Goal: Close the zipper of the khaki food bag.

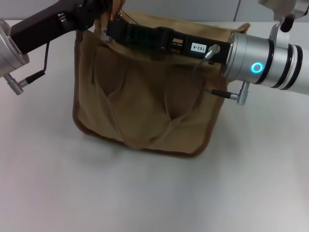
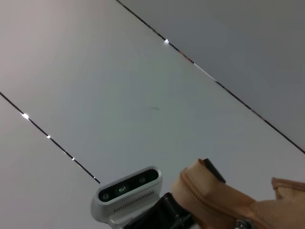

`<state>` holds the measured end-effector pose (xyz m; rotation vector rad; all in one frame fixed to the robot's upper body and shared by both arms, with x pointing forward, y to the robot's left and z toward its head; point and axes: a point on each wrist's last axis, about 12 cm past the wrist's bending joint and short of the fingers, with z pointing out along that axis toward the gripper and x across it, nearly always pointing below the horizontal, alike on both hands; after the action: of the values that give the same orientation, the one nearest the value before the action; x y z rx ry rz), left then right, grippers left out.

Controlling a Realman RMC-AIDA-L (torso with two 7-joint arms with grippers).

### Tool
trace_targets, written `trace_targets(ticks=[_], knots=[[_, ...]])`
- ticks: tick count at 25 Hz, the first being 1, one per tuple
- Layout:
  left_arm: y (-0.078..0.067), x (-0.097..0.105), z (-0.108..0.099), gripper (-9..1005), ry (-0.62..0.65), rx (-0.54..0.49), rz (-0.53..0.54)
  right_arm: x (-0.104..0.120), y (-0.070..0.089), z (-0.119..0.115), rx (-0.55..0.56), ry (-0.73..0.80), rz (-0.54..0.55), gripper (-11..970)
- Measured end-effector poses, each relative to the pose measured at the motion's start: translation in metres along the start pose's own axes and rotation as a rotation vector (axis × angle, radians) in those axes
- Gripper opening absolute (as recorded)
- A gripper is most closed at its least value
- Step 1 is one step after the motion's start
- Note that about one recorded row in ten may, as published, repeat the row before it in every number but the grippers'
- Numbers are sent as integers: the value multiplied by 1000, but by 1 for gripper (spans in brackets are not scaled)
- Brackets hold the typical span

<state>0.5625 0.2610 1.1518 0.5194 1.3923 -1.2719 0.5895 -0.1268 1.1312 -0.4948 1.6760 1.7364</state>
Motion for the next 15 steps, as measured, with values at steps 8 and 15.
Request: trace_targets(ticks=[8,15], knots=[[2,-1,2,23,-1,-8,4,-3,-2,-1,16,-3,-19,577],[2,-1,4,24,-1,-5,3,-5,-2,0,19,-10,-30,462]])
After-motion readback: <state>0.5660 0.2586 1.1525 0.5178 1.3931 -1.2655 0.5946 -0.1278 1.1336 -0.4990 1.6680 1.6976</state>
